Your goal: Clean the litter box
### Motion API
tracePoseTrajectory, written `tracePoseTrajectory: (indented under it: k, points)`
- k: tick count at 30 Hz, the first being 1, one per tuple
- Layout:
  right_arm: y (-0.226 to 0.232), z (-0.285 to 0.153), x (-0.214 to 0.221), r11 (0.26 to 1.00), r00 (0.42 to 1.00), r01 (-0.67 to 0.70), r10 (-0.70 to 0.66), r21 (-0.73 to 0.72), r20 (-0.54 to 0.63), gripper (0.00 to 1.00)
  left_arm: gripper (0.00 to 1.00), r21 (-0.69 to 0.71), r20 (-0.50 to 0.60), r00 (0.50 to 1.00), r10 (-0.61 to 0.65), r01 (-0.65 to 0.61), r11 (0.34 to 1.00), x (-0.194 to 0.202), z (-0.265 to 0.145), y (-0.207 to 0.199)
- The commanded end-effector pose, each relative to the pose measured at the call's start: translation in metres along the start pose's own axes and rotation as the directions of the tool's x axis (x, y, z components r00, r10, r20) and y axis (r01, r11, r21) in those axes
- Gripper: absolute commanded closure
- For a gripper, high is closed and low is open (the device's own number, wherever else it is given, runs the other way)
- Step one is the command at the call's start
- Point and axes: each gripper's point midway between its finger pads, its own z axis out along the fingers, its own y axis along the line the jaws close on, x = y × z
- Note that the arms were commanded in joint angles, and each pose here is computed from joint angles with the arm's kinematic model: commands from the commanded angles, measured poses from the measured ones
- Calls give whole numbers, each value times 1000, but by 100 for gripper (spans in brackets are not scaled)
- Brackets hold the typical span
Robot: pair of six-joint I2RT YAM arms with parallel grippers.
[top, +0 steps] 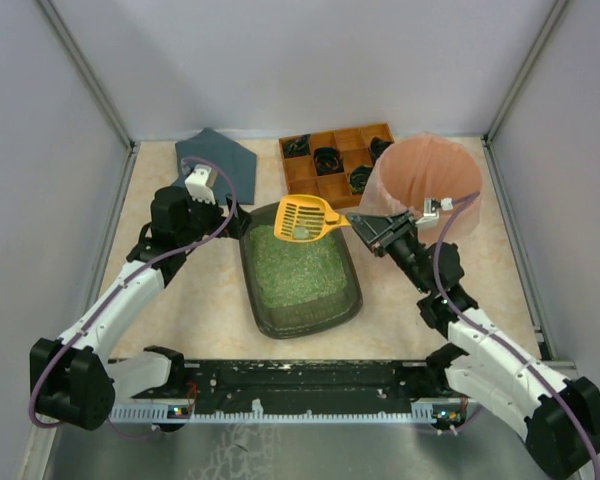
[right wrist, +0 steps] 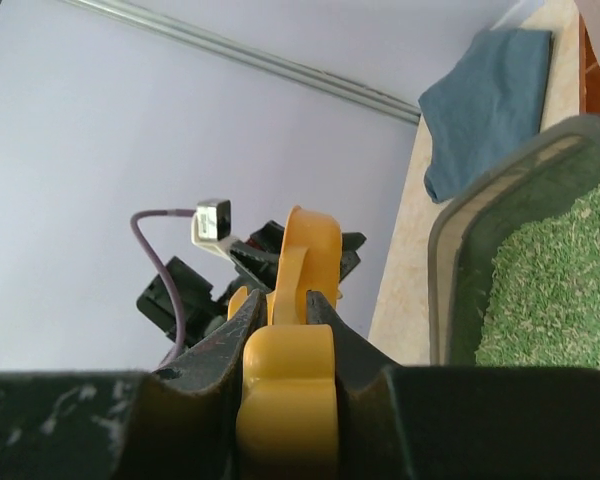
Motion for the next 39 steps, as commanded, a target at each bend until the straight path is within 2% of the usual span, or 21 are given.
tracePoseTrajectory:
  k: [1, 7, 12, 18, 22, 27, 30, 35, 39]
  points:
    - [38, 11, -31, 1000, 998, 13, -13, -5, 69, 100, 0, 13, 47, 999, 25, -26, 1000, -17, -3, -3]
    - [62, 15, -87, 998, 973, 56, -64, 39, 220, 100, 0, 18, 50, 999, 22, -23, 1000, -18, -4, -4]
    - [71, 1, -137, 990, 918, 80, -120, 120, 379, 100, 0, 20, 54, 998, 22, -23, 1000, -19, -5, -5]
    - [72, -37, -186, 949, 765, 128, -279, 287, 580, 100, 0, 25, 53, 998, 21, -22, 999, -19, -5, -6]
    - [73, -59, -205, 890, 666, 190, -426, 414, 612, 100, 0, 24, 57, 998, 22, -23, 999, -20, -5, -6]
    - [59, -74, -217, 762, 583, 270, -616, 589, 529, 100, 0, 28, 57, 998, 22, -24, 999, -20, -5, -7]
    - [47, -75, -218, 662, 544, 343, -718, 667, 433, 100, 0, 28, 55, 998, 22, -24, 999, -20, -5, -7]
    - [42, -53, -212, 463, 493, 554, -852, 692, 176, 100, 0, 25, 55, 998, 23, -24, 999, -20, -5, -6]
    - [33, -26, -199, 293, 443, 730, -891, 617, -102, 100, 0, 24, 54, 998, 22, -24, 999, -20, -5, -6]
